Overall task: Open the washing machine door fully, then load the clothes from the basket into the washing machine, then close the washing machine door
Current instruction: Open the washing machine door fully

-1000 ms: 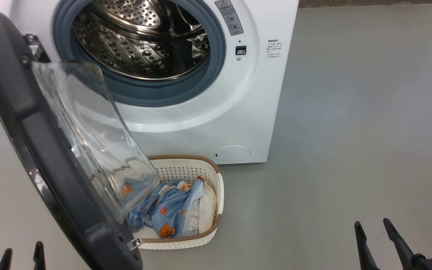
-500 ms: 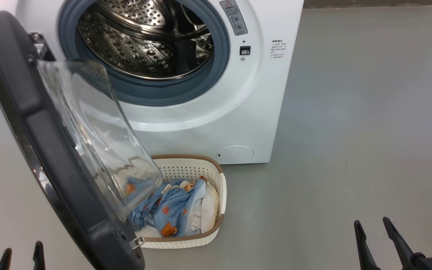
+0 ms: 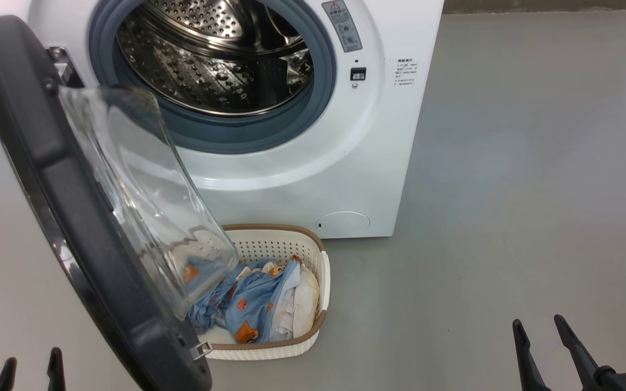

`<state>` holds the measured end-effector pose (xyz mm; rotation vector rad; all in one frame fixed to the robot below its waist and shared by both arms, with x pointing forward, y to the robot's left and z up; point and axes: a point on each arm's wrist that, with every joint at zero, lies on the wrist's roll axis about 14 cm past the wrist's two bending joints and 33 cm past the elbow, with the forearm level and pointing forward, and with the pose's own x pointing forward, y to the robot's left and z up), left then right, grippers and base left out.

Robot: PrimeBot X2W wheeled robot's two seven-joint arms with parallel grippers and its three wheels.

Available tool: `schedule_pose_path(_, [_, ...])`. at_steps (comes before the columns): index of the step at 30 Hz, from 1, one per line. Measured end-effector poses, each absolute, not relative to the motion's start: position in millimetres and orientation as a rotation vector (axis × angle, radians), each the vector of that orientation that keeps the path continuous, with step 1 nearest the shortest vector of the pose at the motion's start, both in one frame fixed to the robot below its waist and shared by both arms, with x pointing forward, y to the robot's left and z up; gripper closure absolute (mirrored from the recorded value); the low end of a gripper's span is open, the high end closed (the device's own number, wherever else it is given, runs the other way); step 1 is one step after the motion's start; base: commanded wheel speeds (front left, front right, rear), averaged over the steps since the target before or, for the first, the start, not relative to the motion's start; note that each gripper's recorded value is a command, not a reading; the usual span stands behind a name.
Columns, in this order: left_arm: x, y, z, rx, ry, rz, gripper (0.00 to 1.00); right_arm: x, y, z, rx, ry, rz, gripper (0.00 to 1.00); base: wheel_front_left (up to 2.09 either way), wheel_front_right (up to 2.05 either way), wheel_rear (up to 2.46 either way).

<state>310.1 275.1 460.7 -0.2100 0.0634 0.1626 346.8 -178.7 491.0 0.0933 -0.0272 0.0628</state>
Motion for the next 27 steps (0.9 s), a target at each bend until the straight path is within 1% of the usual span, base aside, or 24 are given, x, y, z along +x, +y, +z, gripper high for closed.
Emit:
schedule_pose_path(4, [309.7, 275.6, 460.5, -0.21, 0.064, 0.164, 0.0, 347.2, -178.0, 490.7, 0.094, -0.026, 0.065, 0.0, 0.0, 0.0, 0.0])
schedule_pose_path(5, [309.6, 275.5, 460.2, -0.21, 0.065, 0.164, 0.27, 347.2, -177.7, 490.6, 0.094, -0.026, 0.066, 0.0, 0.0, 0.0, 0.0])
schedule_pose_path(6, [309.6, 275.2, 460.1, -0.21, 0.065, 0.164, 1.0, 347.3, -177.4, 490.5, 0.094, -0.025, 0.067, 0.0, 0.0, 0.0, 0.0])
schedule_pose_path(15, [309.8, 275.3, 460.0, -0.213, 0.066, 0.164, 1.0, 347.7, -176.8, 489.6, 0.094, -0.023, 0.068, 0.0, 0.0, 0.0, 0.0])
schedule_pose_path(20, [308.9, 284.3, 464.5, -0.215, 0.047, 0.196, 1.0, 348.2, -176.3, 489.4, 0.094, -0.022, 0.07, 0.0, 0.0, 0.0, 0.0])
schedule_pose_path(23, [310.0, 307.1, 485.0, -0.231, -0.038, 0.283, 1.0, 349.1, -175.3, 488.7, 0.095, -0.02, 0.073, 0.0, 0.0, 0.0, 0.0])
schedule_pose_path(27, [312.5, 331.9, 532.0, -0.242, -0.213, 0.37, 1.0, 350.2, -173.4, 488.0, 0.095, -0.017, 0.079, 0.0, 0.0, 0.0, 0.0])
